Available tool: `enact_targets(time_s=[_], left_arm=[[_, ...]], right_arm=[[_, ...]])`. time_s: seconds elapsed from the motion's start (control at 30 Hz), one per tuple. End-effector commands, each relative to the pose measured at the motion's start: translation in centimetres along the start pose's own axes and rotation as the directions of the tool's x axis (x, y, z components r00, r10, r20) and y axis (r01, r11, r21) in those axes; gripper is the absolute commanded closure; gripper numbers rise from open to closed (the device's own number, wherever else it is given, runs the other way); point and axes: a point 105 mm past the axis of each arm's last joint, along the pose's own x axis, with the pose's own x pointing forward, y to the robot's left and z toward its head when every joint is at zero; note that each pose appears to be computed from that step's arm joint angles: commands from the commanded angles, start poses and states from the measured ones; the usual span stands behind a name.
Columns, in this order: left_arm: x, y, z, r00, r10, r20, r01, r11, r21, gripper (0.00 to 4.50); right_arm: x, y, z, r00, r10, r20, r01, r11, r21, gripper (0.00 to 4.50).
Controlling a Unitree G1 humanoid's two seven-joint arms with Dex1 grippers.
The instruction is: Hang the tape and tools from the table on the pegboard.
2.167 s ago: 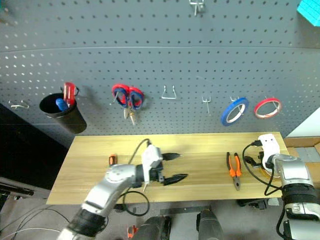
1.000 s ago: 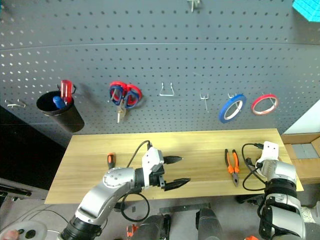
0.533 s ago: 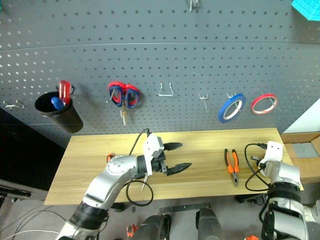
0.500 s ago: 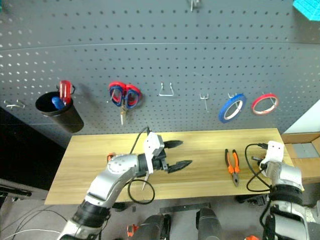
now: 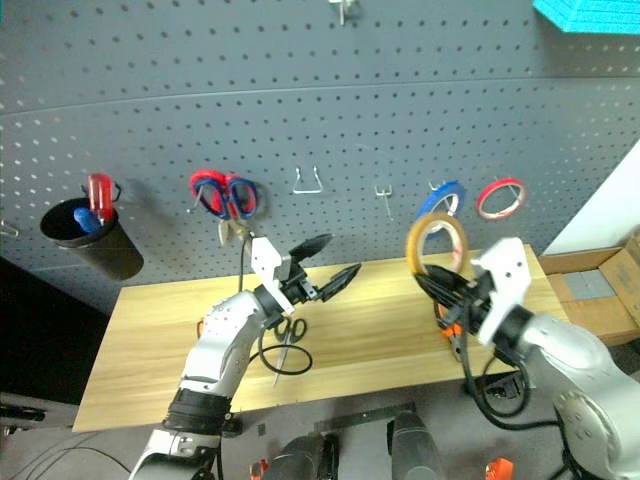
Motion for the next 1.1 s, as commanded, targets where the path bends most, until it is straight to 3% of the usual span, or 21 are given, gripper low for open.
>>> enact_targets(time_s=[0.03,0.2,0.57,0.73,1.1], left_arm=[[-0.4,0.9,1.0,0.998,0.048,0.045,-0.05,0.998,0.032,0.16],[-0.9,1.2,1.5,0.995,0.087,0.056,-0.09,0.994,0.054,0.16],[-2.3,0.7,2.3,0.99,0.129,0.064,-0.133,0.99,0.056,0.16],[-3.6,-0.1,2.4,0.997,0.079,0.015,-0.08,0.996,0.049,0.16],[-8.4,1.6,3.2,0.991,0.094,-0.098,-0.09,0.995,0.038,0.16]], right_arm=[[2.5,-0.6,1.6,0.997,-0.037,0.064,0.041,0.997,-0.064,4.4],[4.4,-1.2,-0.4,1.0,-0.026,0.01,0.026,0.996,-0.086,4.4],[8.4,-2.2,-1.5,1.0,-0.006,-0.004,0.005,0.994,-0.106,4.4],[10.8,-2.6,-2.6,1.0,-0.002,-0.027,-0.001,0.995,-0.1,4.4],[13.4,-2.2,-3.7,1.0,0.013,-0.017,-0.014,0.997,-0.08,4.4]])
